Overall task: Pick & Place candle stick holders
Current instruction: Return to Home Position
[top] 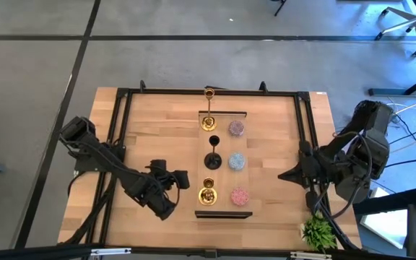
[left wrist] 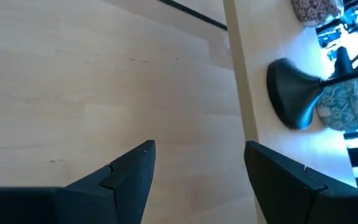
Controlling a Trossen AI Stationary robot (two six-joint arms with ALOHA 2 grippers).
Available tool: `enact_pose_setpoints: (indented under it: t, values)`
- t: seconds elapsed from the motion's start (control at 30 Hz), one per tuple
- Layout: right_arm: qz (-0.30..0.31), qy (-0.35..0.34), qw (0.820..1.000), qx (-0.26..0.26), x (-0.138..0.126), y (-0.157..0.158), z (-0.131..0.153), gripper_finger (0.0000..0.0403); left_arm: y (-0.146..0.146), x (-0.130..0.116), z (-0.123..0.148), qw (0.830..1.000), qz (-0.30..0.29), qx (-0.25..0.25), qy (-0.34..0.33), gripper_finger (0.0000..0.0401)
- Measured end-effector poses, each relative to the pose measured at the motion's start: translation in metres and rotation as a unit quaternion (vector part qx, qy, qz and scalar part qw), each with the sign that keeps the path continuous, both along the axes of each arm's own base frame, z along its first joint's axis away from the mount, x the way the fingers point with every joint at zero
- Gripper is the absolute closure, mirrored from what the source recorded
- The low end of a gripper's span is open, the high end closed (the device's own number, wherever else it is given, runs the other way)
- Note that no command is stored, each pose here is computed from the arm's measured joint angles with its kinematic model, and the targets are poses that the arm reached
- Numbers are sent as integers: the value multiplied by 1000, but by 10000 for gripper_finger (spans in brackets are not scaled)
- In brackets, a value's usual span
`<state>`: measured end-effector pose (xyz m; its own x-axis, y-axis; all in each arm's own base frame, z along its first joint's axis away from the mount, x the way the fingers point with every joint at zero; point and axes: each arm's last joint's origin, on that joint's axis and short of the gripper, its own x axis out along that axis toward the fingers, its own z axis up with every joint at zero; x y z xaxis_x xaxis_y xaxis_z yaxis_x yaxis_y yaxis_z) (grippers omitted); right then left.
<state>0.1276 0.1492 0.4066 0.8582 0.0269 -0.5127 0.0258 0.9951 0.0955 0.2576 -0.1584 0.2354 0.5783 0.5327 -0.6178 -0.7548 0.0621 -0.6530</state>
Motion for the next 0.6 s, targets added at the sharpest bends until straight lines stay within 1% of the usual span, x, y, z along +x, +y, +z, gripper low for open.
enact_pose_setpoints:
  t: [0.1,0.2,0.3,0.4,0.5,0.6]
  values:
    - [0,-14,1000,0,-5,-7,-7,401,3,2,0,1000,7,-2,-3,158]
    - [11,-51,998,27,-14,-20,-18,402,6,4,0,1000,14,-5,-6,158]
    - [19,-88,994,56,-24,-35,-35,402,9,7,0,1000,20,-7,-11,158]
    - [18,-122,990,73,-36,-57,-49,402,11,9,1,1000,26,-9,-13,158]
    - [0,-146,985,87,-49,-83,-61,402,15,11,1,999,32,-9,-13,158]
    - [-7,-167,979,118,-64,-105,-73,402,18,13,1,999,39,-9,-13,158]
